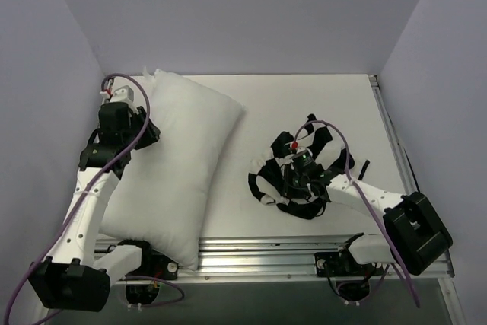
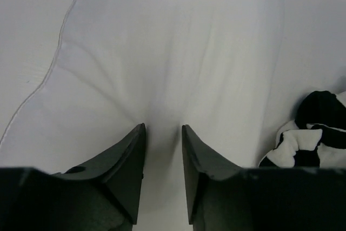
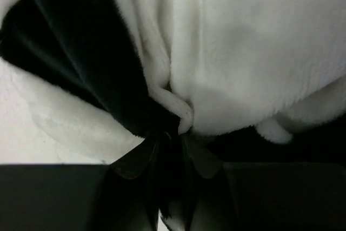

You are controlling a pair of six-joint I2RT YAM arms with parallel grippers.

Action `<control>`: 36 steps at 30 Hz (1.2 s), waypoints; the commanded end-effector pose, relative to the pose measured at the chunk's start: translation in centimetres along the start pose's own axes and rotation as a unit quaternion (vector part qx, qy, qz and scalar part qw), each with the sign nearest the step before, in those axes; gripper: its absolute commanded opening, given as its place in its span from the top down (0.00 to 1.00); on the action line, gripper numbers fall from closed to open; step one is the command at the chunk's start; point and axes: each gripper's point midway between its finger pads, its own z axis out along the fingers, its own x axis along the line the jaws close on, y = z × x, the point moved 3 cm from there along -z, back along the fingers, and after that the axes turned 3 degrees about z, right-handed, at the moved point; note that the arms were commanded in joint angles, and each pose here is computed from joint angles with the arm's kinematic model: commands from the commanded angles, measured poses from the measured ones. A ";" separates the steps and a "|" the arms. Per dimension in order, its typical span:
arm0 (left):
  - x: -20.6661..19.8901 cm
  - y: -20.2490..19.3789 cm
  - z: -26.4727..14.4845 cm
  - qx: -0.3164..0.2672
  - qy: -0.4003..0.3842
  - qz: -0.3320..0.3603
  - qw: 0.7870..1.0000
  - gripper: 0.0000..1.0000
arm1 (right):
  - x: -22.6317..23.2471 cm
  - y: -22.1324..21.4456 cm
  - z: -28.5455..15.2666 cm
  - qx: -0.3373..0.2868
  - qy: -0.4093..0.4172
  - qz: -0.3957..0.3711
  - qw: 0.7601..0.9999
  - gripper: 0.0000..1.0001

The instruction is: Remove the pillowcase from the pillow

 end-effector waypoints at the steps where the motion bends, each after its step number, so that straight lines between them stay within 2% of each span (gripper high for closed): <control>1: -1.2 1.2 -2.1 -0.036 -0.039 0.002 0.999 0.57 | 2.5 1.4 -1.4 -0.043 0.047 0.008 0.998 0.76; 2: -1.2 1.3 -2.5 -0.036 -0.039 0.005 0.999 0.44 | 2.2 1.4 -2.2 -0.041 0.038 0.003 0.998 0.68; 3: -1.4 1.7 -3.3 -0.046 -0.044 0.006 0.998 0.38 | 2.4 2.0 -2.8 -0.050 0.036 -0.005 0.998 0.59; 4: -1.5 2.0 -3.8 -0.051 -0.045 0.007 0.998 0.34 | 3.4 3.7 -4.0 -0.072 0.044 -0.013 0.996 0.42; 5: -1.8 2.8 -4.8 -0.060 -0.049 0.010 0.997 0.26 | 3.3 4.4 -5.0 -0.080 0.033 -0.030 0.996 0.33; 7: -2.0 3.8 -6.3 -0.076 -0.054 0.012 0.996 0.16 | 4.8 7.6 -7.6 -0.124 0.034 -0.044 0.991 0.14; 9: -2.5 5.3 -8.3 -0.097 -0.058 0.016 0.993 0.05 | 4.2 9.6 -9.5 -0.156 -0.005 -0.058 0.986 0.05; 10: -2.6 5.8 -9.1 -0.104 -0.059 0.018 0.993 0.03 | 4.3 10.6 -10.5 -0.171 -0.016 -0.061 0.983 0.00; 14: -3.0 7.6 -12.8 -0.130 -0.064 0.038 0.989 0.06 | 4.4 16.0 -17.1 -0.266 -0.076 -0.055 0.960 0.00; 15: -3.3 8.7 -14.6 -0.153 -0.071 0.042 0.985 0.06 | 4.2 16.8 -18.3 -0.283 -0.091 -0.053 0.953 0.00; 19: -3.0 10.3 -19.0 -0.200 -0.061 0.060 0.976 0.06 | 2.2 20.0 -25.5 -0.379 -0.176 -0.015 0.908 0.00; 22: -2.4 11.1 -22.8 -0.242 -0.047 0.080 0.966 0.06 | 0.9 20.8 -31.1 -0.442 -0.207 0.013 0.873 0.00; 29: 0.7 11.8 -30.9 -0.345 0.025 0.100 0.933 0.06 | -2.0 18.3 -42.0 -0.565 -0.166 0.045 0.807 0.00; 32: 2.6 11.3 -33.1 -0.365 0.069 0.094 0.924 0.06 | -3.4 16.5 -44.5 -0.593 -0.155 0.050 0.789 0.00; 36: 4.3 10.5 -36.5 -0.400 0.095 0.074 0.908 0.06 | -5.3 14.6 -46.2 -0.603 -0.170 0.050 0.778 0.00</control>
